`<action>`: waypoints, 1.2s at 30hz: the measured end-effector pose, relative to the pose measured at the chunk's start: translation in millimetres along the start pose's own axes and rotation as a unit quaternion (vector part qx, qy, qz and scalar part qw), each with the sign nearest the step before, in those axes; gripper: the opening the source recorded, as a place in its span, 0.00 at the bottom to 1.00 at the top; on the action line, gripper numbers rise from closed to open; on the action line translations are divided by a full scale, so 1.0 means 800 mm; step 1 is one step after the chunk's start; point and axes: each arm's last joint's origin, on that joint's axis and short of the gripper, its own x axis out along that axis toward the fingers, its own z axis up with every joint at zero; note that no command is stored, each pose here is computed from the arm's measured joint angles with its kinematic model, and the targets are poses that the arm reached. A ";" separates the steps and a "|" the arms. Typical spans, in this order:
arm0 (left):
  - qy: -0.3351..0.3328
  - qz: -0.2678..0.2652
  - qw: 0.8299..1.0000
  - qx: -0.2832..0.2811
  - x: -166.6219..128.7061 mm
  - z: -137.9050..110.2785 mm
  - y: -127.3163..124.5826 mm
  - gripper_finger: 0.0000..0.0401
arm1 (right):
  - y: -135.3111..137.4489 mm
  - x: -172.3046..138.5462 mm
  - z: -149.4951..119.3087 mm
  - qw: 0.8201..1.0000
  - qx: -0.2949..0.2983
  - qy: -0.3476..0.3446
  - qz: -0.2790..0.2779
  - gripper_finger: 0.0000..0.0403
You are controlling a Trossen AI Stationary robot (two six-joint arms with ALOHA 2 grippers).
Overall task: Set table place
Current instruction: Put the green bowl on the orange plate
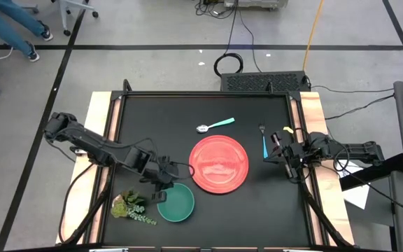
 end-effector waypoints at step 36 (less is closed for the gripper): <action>-0.004 -0.001 1.000 0.002 0.000 0.000 0.000 0.21 | 0.000 0.000 0.000 1.000 0.000 0.000 0.000 0.00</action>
